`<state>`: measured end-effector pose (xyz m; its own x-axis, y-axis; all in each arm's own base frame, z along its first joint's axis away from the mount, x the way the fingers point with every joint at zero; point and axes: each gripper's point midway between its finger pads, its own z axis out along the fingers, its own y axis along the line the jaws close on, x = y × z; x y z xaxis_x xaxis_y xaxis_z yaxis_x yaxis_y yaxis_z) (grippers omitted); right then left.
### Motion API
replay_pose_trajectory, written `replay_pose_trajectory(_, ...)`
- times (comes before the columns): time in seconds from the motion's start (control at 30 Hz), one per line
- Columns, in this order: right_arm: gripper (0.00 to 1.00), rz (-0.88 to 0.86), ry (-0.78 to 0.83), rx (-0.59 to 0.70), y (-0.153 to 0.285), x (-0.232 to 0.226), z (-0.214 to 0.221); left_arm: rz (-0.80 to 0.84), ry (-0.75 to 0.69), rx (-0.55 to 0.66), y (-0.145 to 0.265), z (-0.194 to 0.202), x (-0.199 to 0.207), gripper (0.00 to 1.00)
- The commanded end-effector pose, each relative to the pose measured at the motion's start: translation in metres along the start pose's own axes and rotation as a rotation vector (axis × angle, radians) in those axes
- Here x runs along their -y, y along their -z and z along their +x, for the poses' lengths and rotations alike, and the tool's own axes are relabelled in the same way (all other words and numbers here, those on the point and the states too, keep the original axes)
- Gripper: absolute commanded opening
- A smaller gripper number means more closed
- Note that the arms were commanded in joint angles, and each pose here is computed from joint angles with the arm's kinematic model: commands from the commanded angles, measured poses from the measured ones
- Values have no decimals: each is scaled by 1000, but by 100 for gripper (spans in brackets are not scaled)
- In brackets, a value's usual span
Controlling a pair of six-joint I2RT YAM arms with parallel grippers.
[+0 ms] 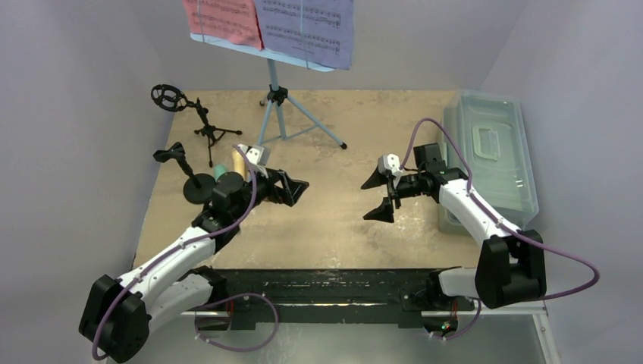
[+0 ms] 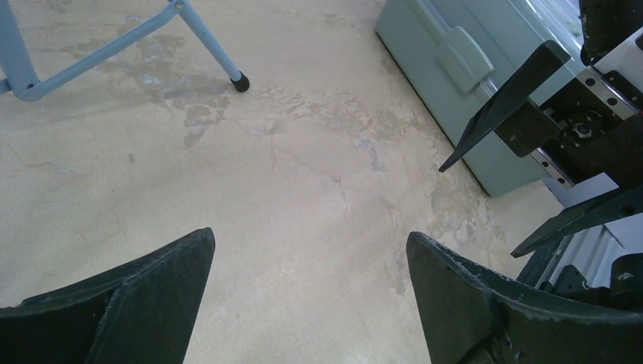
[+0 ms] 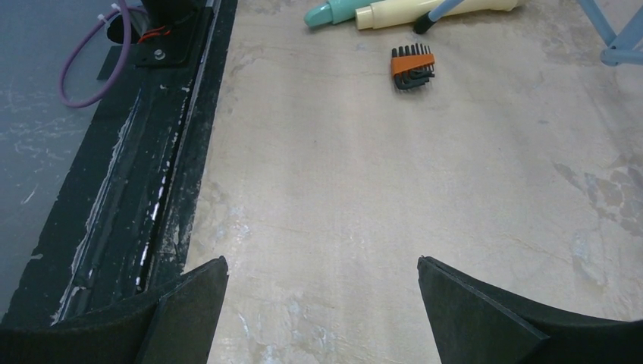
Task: Pack up the instrument practice props
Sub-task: Move the music stand to the center of the board.
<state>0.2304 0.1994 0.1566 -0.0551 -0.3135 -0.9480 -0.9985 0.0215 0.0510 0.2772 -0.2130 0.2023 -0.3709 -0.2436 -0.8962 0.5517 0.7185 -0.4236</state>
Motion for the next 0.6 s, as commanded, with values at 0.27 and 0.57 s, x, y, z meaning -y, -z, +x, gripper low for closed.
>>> replay_pose_trajectory(0.27,99,3,51,11,2,8,-13,17,-191,70,-21,-24,18,97)
replay_pose_trajectory(0.57,99,-1,53,10,2,7,-12,22,-200,71,-25,-21,18,97)
